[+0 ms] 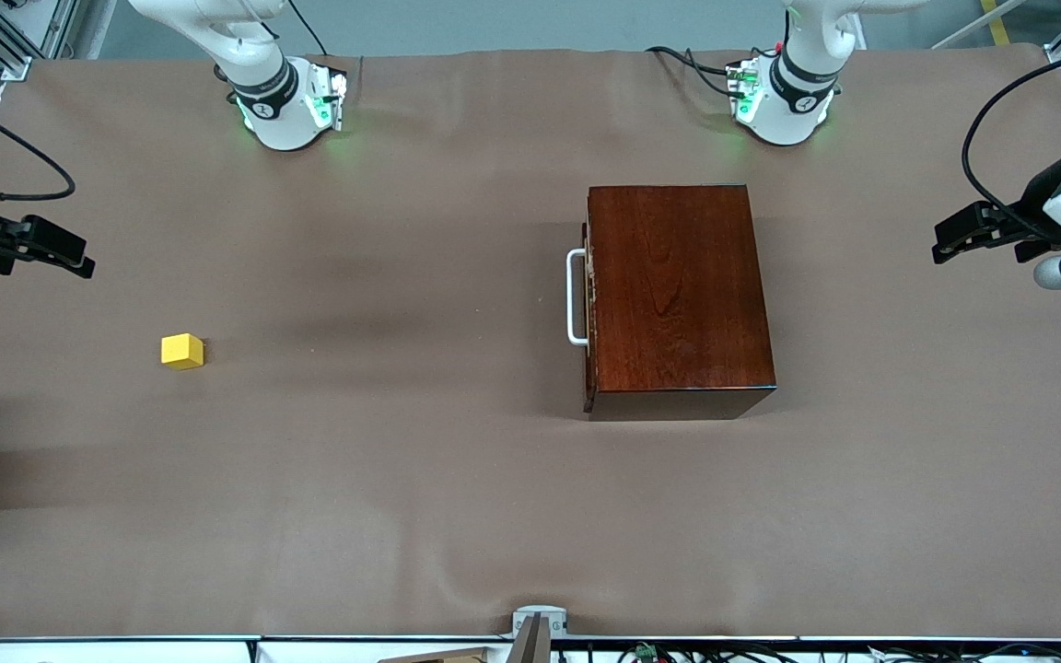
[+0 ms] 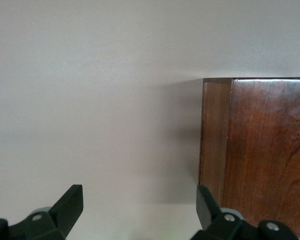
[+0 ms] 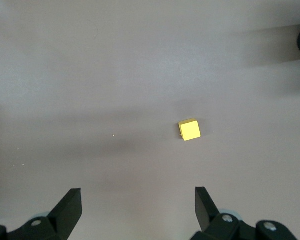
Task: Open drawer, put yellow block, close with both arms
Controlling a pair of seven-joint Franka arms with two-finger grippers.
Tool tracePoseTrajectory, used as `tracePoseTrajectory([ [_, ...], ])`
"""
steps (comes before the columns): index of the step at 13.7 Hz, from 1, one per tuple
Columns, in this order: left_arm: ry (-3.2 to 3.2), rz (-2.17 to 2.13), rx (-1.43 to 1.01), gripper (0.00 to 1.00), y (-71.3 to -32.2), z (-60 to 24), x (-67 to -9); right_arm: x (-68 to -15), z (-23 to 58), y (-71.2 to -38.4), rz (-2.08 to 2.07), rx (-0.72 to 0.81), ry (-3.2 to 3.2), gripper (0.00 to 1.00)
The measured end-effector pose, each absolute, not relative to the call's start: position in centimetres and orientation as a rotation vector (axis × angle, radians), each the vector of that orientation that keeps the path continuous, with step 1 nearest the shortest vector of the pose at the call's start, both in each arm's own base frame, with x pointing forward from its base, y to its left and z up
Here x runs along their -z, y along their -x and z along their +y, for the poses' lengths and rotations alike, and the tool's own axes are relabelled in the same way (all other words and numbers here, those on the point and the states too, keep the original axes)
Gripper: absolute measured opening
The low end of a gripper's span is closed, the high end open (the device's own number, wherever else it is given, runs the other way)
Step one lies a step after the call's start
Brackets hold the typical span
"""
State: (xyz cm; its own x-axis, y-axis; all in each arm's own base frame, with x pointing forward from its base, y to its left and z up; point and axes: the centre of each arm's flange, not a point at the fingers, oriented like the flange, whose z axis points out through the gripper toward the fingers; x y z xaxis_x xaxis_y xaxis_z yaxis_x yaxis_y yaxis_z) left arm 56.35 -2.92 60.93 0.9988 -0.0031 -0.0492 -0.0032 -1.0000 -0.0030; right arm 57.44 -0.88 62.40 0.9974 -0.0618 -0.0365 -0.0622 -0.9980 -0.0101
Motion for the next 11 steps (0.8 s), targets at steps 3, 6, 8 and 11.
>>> tracePoseTrajectory([
  [3, 3.137, -0.014, -0.077, 1.0, -56.3, -2.9, -60.9, -62.4, -0.9, -57.4, 0.098, -0.057, 3.128, 1.0],
  [6, 3.135, -0.118, -0.064, 1.0, -56.3, -4.5, -61.3, -62.4, -0.9, -57.4, 0.098, -0.057, 3.128, 1.0],
  [8, 3.145, -0.171, -0.06, 1.0, -56.1, -6.5, -61.5, -62.4, -0.9, -57.4, 0.099, -0.057, 3.128, 1.0],
  [11, 3.181, -0.263, -0.104, 1.0, -56.4, -9.6, -60.6, -62.4, -0.9, -57.4, 0.099, -0.056, 3.128, 1.0],
])
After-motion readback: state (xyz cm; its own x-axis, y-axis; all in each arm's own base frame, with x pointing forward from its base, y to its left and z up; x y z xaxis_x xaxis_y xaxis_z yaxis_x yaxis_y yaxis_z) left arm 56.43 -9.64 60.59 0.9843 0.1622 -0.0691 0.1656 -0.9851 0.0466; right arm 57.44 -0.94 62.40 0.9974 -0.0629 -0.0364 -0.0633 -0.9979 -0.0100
